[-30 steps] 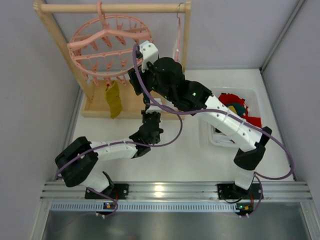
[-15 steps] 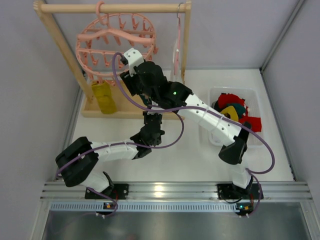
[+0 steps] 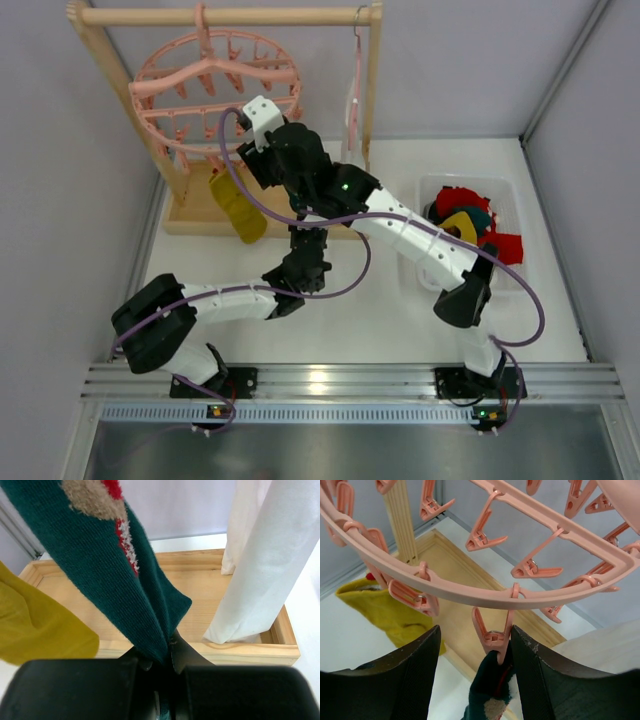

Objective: Remove the socks clipped to the hanger

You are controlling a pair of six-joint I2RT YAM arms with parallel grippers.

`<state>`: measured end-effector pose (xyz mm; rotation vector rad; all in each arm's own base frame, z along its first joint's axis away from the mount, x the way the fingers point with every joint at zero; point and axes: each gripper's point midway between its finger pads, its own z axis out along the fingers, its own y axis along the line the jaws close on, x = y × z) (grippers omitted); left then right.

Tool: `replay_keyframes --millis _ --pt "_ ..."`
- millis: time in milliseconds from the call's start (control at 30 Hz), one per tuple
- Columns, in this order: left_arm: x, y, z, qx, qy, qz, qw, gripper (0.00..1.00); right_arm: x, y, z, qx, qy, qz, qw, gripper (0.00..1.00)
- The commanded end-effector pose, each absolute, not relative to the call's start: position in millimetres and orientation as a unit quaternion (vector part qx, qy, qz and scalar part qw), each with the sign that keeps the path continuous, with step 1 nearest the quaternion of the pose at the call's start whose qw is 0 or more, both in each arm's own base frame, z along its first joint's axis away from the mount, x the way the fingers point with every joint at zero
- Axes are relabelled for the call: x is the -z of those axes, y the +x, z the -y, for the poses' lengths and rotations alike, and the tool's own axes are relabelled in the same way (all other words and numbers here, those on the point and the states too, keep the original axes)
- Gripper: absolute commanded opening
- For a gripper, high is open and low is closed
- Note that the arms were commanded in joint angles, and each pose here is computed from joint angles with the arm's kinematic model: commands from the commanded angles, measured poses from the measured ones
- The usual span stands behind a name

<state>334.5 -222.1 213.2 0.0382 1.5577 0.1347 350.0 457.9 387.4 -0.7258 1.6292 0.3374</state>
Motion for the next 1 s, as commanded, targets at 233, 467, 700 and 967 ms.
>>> replay_keyframes --millis 233,467,700,967 --pt "-235 334 232 -0.039 0.006 -0.689 0.724 0.00 -410 378 -457 -0.132 -0.288 -0.682 0.659 0.53" --pt "-236 333 235 -0.036 0.007 -0.688 0.725 0.00 -408 386 -459 -0.128 -0.285 -0.679 0.664 0.47" --pt "-234 332 232 -0.038 0.007 -0.689 0.724 0.00 -417 382 -460 -0.145 -0.283 -0.673 0.667 0.24" --pt "-229 329 227 -0.030 0.000 -0.691 0.722 0.00 -422 370 -461 -0.175 -0.284 -0.670 0.663 0.11"
